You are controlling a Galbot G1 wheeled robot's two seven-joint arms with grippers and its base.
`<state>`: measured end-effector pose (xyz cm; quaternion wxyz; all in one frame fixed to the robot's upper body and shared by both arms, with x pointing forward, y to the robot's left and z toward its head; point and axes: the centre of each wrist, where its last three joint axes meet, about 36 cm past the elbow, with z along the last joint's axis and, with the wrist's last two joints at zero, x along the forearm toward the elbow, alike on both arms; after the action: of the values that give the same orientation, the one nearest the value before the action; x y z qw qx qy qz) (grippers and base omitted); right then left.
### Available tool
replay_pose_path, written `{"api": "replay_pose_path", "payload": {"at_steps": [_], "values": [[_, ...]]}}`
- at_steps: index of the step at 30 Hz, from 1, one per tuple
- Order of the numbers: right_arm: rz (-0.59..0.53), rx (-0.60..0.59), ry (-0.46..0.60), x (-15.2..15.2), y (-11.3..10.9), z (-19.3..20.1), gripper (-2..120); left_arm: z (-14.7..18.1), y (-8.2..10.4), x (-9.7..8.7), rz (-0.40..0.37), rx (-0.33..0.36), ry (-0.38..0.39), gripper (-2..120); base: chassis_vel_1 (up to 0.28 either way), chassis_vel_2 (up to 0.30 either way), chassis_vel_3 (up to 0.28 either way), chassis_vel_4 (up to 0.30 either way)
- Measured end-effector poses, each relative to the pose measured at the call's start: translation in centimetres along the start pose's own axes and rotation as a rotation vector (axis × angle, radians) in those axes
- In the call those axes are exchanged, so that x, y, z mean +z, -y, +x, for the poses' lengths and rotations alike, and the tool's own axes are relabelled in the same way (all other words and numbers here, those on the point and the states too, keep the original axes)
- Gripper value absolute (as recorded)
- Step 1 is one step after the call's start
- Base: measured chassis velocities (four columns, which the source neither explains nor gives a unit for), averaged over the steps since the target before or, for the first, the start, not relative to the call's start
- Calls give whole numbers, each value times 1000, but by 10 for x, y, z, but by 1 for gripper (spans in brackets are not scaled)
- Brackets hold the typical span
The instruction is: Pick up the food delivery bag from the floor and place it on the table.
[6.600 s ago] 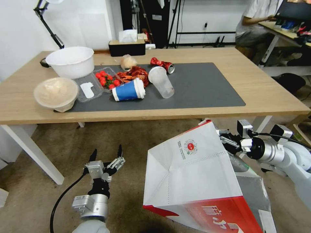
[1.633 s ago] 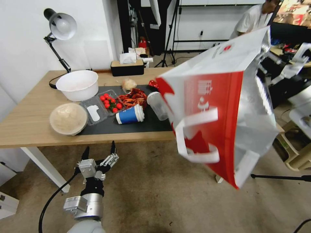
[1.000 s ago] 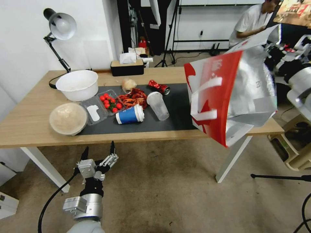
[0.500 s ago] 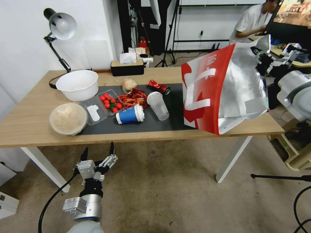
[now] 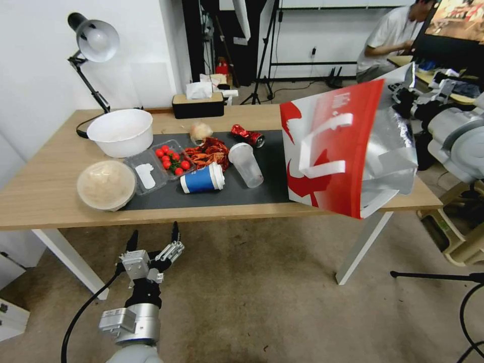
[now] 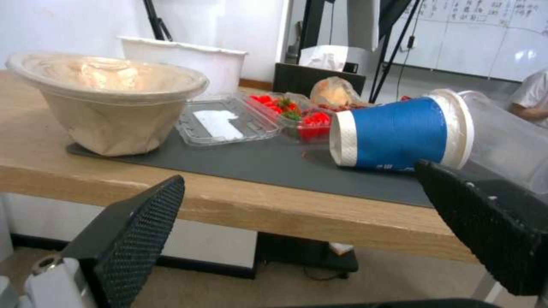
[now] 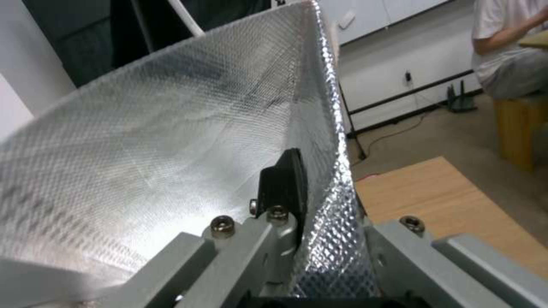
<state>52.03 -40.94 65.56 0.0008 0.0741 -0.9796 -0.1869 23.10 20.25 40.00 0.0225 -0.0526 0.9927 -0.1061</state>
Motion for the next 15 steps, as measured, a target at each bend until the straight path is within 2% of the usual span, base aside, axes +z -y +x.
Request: {"api": "replay_pose_path", "payload": {"at_steps": [9,12,15], "values": [[53,37,3,-2,-1,1,0,1,1,0,-3,4,0,100,0,0,0,0],[60,47,5,0,-1,1,7,1,1,1,-5,5,0,100,0,0,0,0],[63,48,8,0,-1,1,19,2,1,1,-7,5,-1,100,0,0,0,0]]}}
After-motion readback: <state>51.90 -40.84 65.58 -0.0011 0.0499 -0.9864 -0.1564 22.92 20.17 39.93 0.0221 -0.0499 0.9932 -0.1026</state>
